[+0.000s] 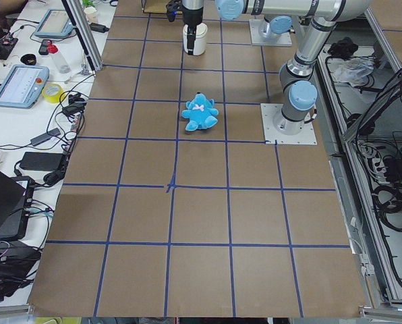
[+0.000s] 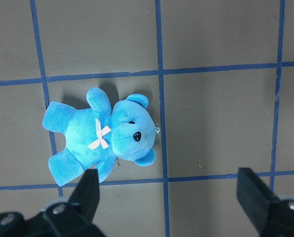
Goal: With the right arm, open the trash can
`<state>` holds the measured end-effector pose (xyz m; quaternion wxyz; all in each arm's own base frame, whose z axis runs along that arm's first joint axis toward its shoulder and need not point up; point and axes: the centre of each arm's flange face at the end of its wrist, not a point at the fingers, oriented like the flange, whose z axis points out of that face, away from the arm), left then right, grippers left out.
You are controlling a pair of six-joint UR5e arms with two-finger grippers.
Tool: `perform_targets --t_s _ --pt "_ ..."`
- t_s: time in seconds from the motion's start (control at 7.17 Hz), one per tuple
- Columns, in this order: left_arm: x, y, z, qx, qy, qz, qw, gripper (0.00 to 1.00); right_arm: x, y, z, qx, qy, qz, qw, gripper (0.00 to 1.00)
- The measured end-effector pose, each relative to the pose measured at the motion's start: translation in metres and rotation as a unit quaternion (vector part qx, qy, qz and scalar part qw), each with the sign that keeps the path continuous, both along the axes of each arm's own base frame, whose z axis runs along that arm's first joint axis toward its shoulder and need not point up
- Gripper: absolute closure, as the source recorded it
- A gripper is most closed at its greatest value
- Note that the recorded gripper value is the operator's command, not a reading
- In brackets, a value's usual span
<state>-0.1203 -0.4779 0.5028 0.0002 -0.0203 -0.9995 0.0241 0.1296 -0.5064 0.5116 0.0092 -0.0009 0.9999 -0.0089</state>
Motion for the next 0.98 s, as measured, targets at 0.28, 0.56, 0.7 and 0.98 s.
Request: perform_targets --t_s 0.28,0.56,0.7,0.98 --pt "0.0 0.0 0.0 0.0 0.0 0.0 1.0 0.0 0.001 0.0 0.0 0.0 -0.001 -0.001 1.0 0.0" --pt "0.0 0.0 0.0 0.0 0.0 0.0 1.0 0.0 0.002 0.0 0.001 -0.001 -0.003 -0.004 1.0 0.6" --pt "0.0 0.0 0.0 0.0 0.0 0.0 1.0 0.0 0.006 0.001 0.001 -0.001 -0.009 -0.017 0.9998 1.0" --pt "0.0 0.0 0.0 0.0 0.0 0.0 1.0 0.0 0.023 0.003 -0.002 0.007 -0.035 -0.045 0.9984 1.0"
